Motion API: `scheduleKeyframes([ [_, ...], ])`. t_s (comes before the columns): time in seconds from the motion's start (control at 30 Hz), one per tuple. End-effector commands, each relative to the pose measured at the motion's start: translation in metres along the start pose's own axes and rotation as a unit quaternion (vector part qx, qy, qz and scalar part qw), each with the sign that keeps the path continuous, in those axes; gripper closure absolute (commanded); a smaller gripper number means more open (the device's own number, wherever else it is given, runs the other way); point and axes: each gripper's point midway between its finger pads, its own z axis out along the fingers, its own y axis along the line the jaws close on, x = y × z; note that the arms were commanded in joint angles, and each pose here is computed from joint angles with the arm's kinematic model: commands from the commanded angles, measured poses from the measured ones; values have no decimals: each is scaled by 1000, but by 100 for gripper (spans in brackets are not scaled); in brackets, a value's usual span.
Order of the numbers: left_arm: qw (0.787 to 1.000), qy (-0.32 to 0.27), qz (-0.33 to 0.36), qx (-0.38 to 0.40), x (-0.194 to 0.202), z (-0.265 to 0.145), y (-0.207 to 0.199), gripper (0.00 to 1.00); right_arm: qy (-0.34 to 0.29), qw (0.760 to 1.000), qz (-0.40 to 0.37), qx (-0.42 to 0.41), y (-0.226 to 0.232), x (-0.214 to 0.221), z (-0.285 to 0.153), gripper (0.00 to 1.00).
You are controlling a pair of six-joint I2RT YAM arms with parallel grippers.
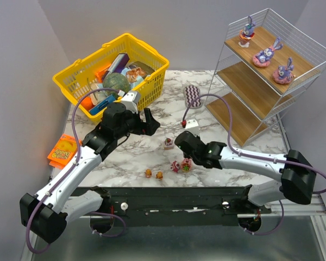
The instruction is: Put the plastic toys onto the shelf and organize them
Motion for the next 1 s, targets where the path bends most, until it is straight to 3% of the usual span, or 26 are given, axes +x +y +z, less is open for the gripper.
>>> scheduleKeyframes([
  [0.0,1000,-16,7,8,-16,-3,-6,1,28,980,97,170,-67,23,6,93],
  [0.37,1000,-7,1,15,-13,1,-8,1,61,946,148,281,-104,55,33,95],
  [0.57,1000,-3,2,13,-12,2,-7,1,55,940,171,290,-105,56,38,93],
  [0.73,1000,-1,2,14,-11,4,-7,1,52,943,186,272,-102,55,39,80],
  [0.8,1000,2,1,15,-10,6,-7,1,51,944,189,266,-100,53,40,64],
  [0.97,1000,4,1,20,-9,7,-8,1,44,949,196,243,-94,41,37,48],
])
